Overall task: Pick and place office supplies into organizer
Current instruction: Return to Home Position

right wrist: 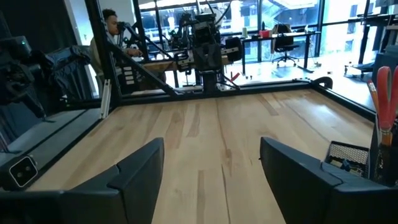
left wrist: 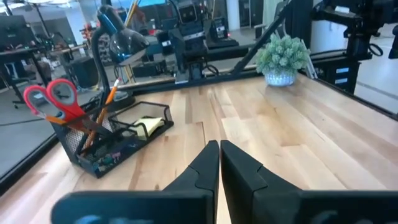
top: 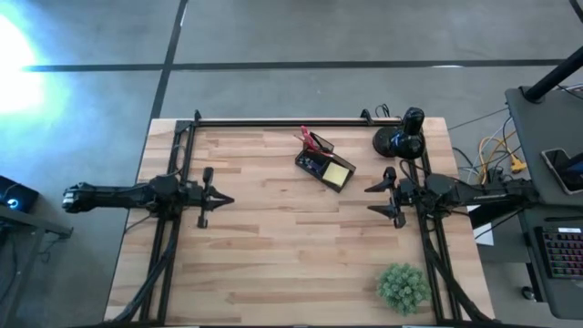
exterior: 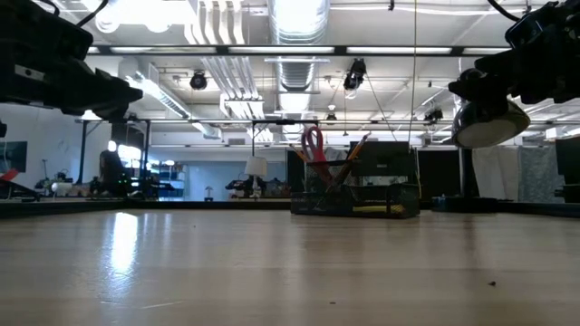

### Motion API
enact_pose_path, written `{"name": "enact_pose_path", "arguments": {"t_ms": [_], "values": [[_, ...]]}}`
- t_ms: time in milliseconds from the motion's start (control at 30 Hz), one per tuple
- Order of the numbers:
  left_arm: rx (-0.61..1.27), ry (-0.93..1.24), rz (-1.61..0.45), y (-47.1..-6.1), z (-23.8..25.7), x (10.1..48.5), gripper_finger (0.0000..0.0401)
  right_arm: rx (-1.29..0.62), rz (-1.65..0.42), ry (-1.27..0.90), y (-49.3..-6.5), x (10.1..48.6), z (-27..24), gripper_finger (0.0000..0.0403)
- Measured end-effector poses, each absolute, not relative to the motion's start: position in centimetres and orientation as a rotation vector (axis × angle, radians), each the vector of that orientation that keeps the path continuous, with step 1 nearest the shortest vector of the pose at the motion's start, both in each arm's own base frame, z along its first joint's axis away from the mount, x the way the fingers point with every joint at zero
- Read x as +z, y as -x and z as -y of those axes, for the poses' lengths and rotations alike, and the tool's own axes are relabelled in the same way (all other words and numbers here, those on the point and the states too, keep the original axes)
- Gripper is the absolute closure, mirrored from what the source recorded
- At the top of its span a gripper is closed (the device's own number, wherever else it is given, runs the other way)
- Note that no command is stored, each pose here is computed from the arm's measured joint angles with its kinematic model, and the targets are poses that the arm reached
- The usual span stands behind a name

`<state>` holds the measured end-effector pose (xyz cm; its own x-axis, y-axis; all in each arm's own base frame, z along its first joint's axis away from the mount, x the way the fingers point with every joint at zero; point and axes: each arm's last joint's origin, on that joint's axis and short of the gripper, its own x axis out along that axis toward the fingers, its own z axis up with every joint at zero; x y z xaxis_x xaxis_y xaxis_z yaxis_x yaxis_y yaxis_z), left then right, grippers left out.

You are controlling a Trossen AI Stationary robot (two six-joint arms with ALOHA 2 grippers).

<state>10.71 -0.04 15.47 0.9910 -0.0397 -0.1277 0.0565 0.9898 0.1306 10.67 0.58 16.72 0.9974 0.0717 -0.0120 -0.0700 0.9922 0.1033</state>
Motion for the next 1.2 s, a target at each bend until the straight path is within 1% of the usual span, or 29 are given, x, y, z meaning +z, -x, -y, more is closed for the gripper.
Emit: {"name": "enact_pose_path", "arguments": {"t_ms": [167,467,767,1033,1200], "values": [[-0.050,-0.134,-0.147,-10.82,0.04,15.28,0.0401,0.071,-0.016,-0.103,-10.67,16.72,-0.58,0.0145],[-0.052,-0.133,-0.172,-10.95,0.04,15.05,0.0401,0.071,-0.016,-0.103,-10.67,16.71,-0.58,0.0152],[-0.052,-0.133,-0.176,-10.96,0.04,15.02,0.0401,0.071,-0.016,-0.103,-10.67,16.71,-0.58,0.0145],[-0.052,-0.133,-0.177,-10.97,0.04,15.01,0.0401,0.071,-0.016,-0.103,-10.67,16.69,-0.58,0.0149],[-0.052,-0.133,-0.176,-10.97,0.04,15.02,0.0401,0.071,-0.016,-0.103,-10.67,16.69,-0.58,0.0144]]}}
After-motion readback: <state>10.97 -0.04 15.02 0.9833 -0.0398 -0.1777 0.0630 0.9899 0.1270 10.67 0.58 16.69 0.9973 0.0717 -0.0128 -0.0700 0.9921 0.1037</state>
